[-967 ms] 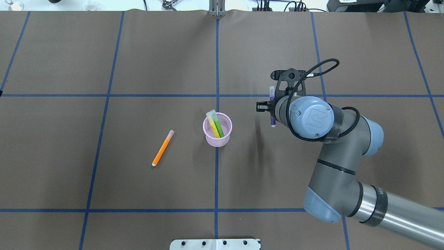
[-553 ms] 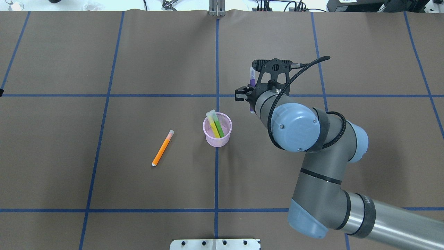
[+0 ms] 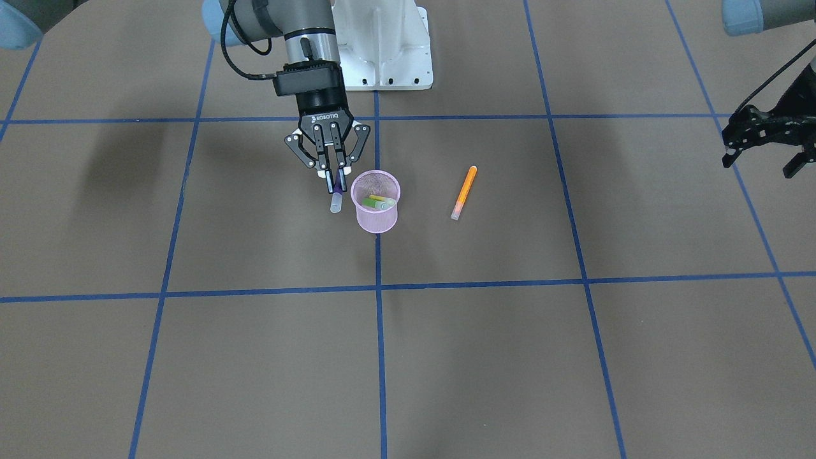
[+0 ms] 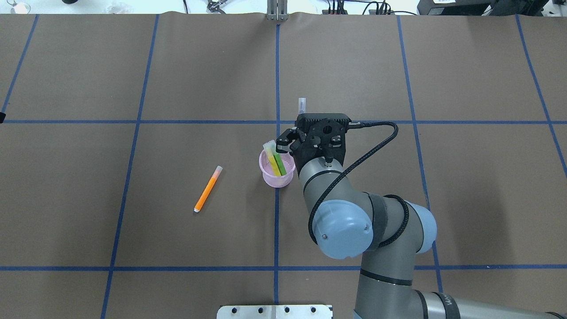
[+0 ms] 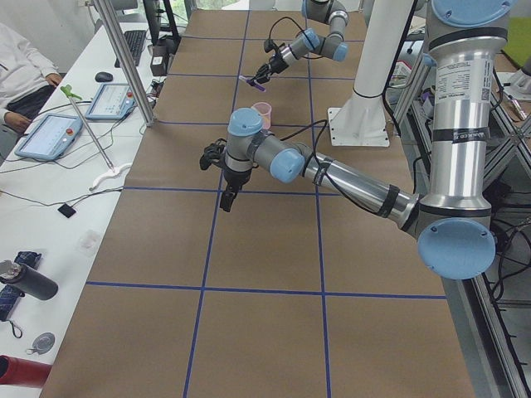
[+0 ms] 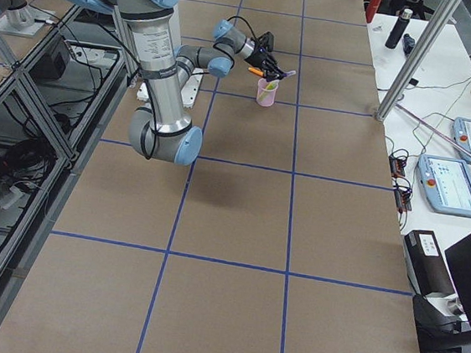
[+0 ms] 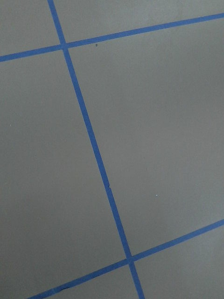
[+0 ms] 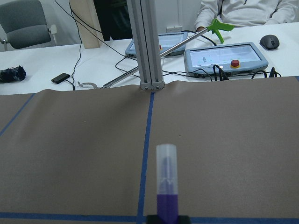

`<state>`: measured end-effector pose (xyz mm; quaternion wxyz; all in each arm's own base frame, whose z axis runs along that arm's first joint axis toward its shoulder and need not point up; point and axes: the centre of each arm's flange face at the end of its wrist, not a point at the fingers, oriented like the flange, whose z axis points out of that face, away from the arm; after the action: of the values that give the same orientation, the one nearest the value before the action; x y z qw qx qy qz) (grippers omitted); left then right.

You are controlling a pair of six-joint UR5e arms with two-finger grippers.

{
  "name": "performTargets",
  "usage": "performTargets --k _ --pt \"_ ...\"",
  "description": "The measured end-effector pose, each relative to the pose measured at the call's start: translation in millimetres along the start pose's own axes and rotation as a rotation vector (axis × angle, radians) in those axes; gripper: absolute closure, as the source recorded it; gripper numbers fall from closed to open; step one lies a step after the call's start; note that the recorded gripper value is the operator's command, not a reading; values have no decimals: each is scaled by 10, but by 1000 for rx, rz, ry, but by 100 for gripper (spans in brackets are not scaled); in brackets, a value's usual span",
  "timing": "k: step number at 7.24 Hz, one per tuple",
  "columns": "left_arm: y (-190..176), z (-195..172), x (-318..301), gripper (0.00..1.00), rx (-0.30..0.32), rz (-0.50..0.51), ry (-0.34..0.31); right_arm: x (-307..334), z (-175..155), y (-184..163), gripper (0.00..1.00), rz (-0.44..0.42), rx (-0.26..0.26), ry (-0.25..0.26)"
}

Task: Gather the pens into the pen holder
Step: 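Carry the purple marker over the cup and lower it in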

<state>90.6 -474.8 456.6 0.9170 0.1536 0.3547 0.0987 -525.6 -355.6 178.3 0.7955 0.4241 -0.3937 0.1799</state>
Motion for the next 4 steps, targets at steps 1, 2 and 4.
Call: performTargets --k 1,2,4 --pt "-1 -1 1 0 0 1 0 -127 54 87 100 -3 22 12" --pt "-1 -2 2 0 0 1 0 -187 129 162 100 -16 33 28" --pt "-1 -2 2 0 1 1 0 -202 228 282 94 -41 35 49"
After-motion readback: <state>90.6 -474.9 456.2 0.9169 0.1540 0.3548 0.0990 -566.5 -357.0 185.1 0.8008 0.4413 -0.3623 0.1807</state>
